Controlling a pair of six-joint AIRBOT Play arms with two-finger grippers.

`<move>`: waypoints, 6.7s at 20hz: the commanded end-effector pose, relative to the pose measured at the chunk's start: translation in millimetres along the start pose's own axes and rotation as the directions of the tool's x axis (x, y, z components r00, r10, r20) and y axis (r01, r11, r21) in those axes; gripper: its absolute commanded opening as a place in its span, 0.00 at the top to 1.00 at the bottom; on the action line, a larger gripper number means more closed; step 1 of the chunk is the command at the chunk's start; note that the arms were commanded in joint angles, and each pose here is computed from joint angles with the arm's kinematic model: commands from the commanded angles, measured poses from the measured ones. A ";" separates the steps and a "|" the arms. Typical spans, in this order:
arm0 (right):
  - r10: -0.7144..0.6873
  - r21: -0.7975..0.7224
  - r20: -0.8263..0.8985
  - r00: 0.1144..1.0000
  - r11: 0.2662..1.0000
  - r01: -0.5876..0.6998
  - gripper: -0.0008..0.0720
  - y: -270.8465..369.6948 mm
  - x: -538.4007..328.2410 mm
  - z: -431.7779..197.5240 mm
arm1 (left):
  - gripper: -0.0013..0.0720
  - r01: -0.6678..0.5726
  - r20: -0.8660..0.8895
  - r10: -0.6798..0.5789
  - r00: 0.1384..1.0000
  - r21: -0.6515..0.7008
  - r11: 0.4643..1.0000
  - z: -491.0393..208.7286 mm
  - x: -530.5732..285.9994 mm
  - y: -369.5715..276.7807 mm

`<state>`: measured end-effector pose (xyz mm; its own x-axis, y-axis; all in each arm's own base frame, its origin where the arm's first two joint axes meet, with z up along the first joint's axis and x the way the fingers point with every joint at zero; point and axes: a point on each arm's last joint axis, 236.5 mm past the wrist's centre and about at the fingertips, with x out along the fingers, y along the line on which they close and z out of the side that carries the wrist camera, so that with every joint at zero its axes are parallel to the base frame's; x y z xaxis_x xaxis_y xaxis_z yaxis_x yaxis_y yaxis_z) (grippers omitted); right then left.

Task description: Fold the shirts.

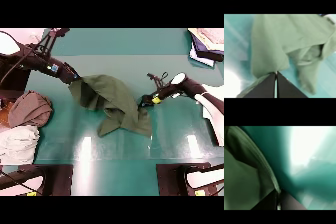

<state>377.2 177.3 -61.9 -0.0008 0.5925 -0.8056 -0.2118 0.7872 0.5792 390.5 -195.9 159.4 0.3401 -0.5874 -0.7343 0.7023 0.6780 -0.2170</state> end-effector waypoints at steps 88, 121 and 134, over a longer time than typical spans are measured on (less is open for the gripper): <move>-0.284 0.085 0.338 0.897 0.959 0.271 0.49 2.7 -288.0 49.1 | 0.44 -0.126 -0.183 -0.067 0.981 -0.858 0.498 -295.3 79.3 -24.1; -0.184 0.443 0.254 0.950 0.895 0.055 0.96 -117.8 -109.6 -109.9 | 0.95 -0.177 -0.113 0.136 0.984 -0.636 0.751 -176.0 4.4 24.9; -0.015 -0.034 0.995 0.103 0.889 0.456 0.97 214.1 -530.4 -44.1 | 0.96 -0.343 0.787 0.313 0.531 -0.138 0.929 111.6 -383.6 -127.1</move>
<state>345.1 6.0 379.4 0.9442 0.2714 -0.1867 -0.2085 0.9311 0.2992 305.5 -106.4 445.2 0.8736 -0.4483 -0.1895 0.4219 0.8916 -0.1643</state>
